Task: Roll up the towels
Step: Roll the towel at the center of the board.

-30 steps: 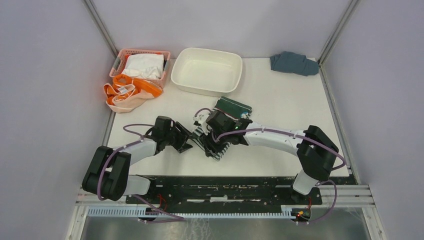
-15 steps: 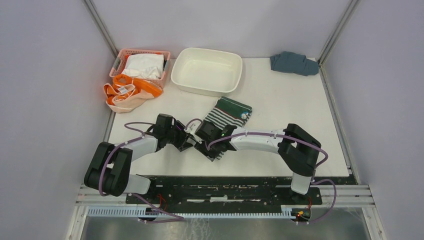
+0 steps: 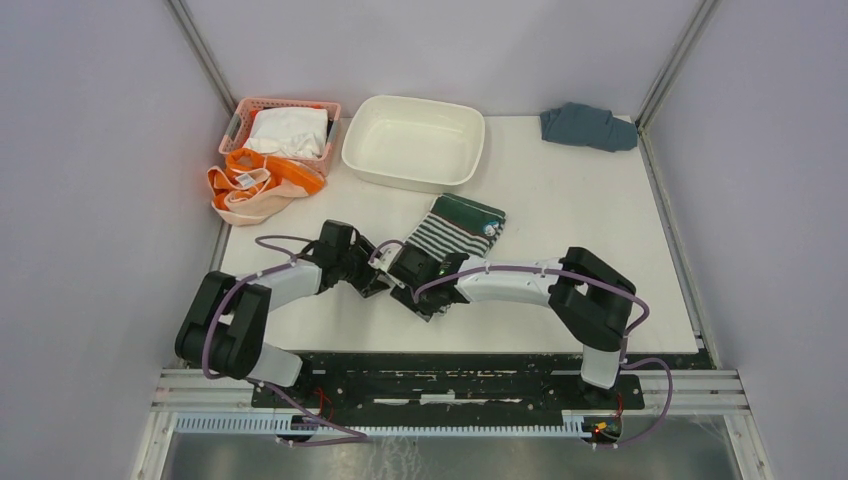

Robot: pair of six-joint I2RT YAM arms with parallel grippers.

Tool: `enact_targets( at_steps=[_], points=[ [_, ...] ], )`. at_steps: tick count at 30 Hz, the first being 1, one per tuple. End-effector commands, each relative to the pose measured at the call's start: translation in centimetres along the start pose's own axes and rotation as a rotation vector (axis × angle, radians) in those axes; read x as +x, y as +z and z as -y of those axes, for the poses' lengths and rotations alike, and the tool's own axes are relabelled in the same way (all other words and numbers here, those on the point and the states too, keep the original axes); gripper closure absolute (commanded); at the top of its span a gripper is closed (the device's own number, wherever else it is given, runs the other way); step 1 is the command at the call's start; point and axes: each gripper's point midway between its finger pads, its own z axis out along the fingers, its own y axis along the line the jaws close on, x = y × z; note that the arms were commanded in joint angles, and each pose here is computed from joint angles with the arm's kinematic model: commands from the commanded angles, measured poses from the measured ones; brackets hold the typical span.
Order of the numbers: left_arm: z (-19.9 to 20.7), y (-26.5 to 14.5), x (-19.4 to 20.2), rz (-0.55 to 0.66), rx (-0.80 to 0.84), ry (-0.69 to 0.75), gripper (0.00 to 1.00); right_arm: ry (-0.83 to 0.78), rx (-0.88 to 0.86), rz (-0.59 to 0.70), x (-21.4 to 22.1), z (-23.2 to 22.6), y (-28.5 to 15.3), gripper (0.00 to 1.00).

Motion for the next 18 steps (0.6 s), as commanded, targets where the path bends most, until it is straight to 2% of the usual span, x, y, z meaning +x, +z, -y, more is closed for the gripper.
enact_targets(
  at_steps=[1,9,18],
  points=[
    [-6.2,1.0,-0.3,0.045,-0.255,0.077,0.36,-0.017,0.108,-0.047,1.2,1.8,0.8,0.44],
    [-7.9,1.9,-0.2,0.037,-0.334,0.107,0.40,-0.032,0.177,-0.111,3.2,2.8,2.1,0.45],
    [-8.6,1.8,-0.5,0.056,-0.387,0.150,0.47,0.000,0.083,0.075,-0.9,1.9,-2.7,0.45]
  ],
)
